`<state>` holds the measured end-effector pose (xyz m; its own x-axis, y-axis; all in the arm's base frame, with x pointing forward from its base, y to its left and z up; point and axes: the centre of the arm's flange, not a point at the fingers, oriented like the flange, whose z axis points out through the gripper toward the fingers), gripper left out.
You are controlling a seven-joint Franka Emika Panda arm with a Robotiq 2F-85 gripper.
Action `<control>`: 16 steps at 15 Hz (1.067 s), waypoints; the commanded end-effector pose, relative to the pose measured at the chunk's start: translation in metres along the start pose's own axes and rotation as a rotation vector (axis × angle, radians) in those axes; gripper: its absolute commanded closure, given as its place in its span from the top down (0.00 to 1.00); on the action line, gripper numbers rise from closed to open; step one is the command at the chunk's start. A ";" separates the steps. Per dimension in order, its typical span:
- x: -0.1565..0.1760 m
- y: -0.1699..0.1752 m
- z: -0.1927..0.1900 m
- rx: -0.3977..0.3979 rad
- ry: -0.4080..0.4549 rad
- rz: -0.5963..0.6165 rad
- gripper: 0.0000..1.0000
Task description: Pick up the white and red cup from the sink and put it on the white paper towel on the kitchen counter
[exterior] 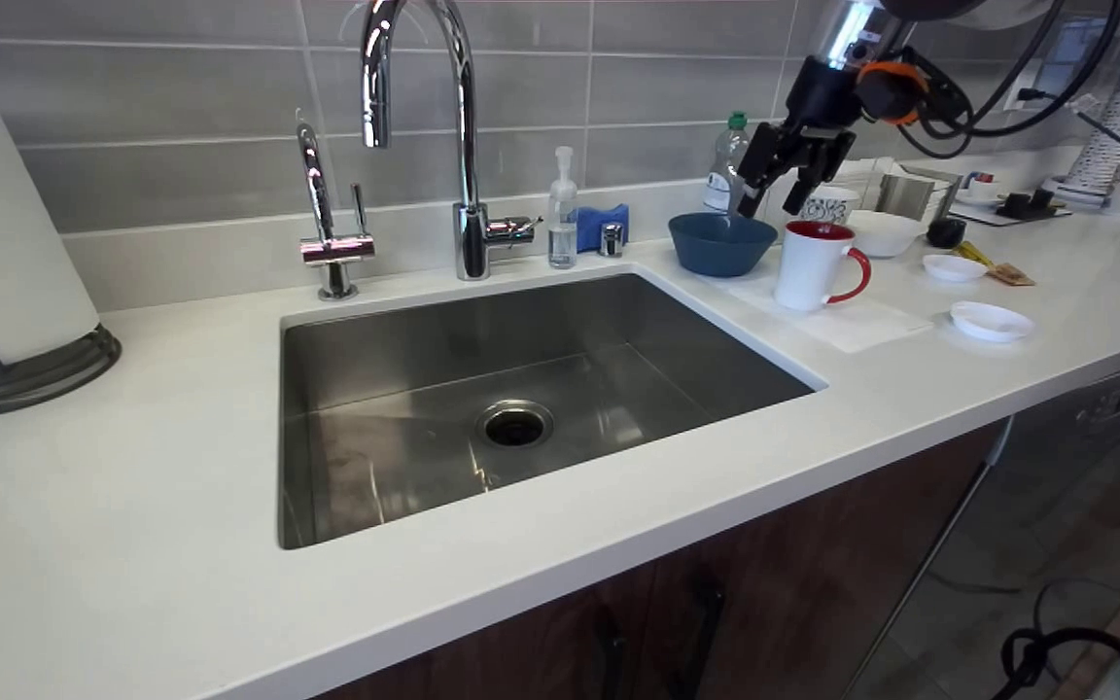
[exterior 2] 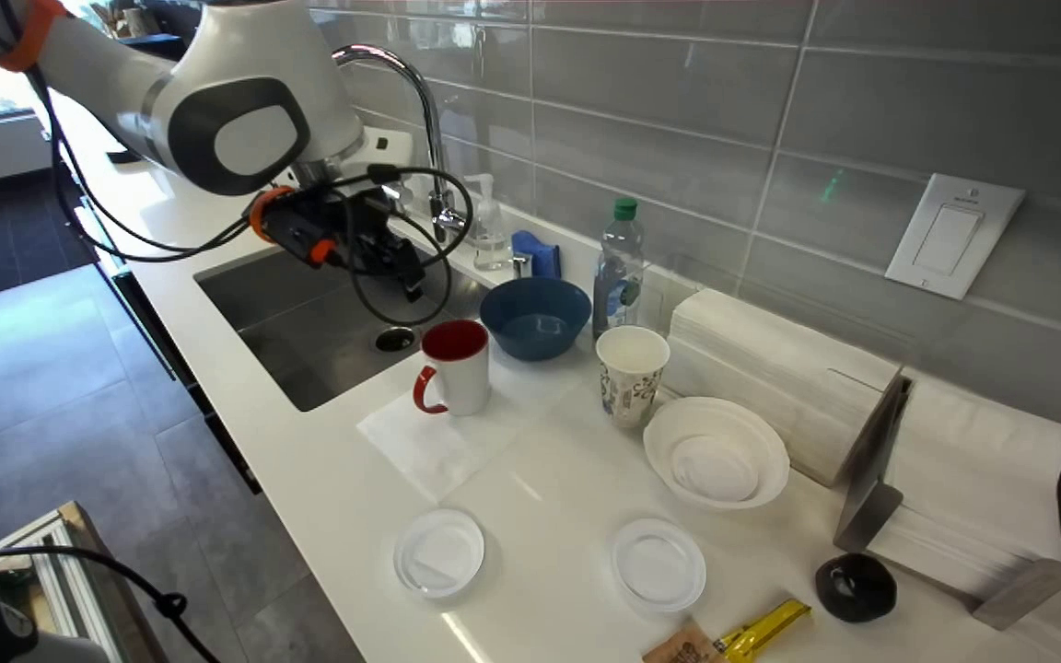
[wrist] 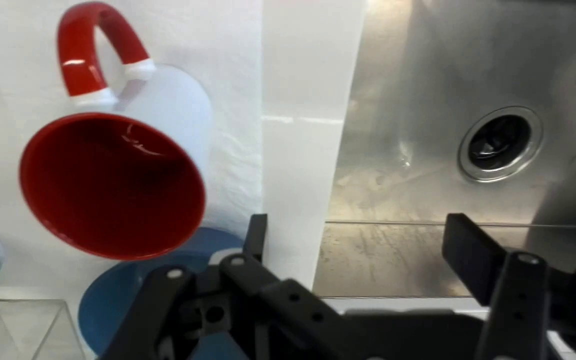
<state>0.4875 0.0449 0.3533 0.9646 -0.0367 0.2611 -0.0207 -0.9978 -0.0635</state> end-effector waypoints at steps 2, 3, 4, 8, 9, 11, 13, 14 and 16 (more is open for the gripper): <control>-0.056 -0.020 -0.032 0.050 0.005 -0.012 1.00; -0.066 -0.020 -0.038 0.042 0.015 -0.014 1.00; -0.076 -0.017 -0.046 0.029 0.014 -0.016 1.00; -0.109 0.012 -0.098 -0.001 0.043 0.016 1.00; -0.113 0.019 -0.113 -0.020 0.065 -0.008 1.00; -0.116 0.026 -0.147 -0.059 0.133 -0.115 1.00; -0.115 0.031 -0.180 -0.114 0.158 -0.207 1.00; -0.115 0.034 -0.193 -0.114 0.172 -0.261 1.00; -0.114 0.046 -0.209 -0.056 0.141 -0.340 1.00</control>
<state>0.3415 0.0119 0.4941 0.8984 0.1731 0.4036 0.1433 -0.9843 0.1032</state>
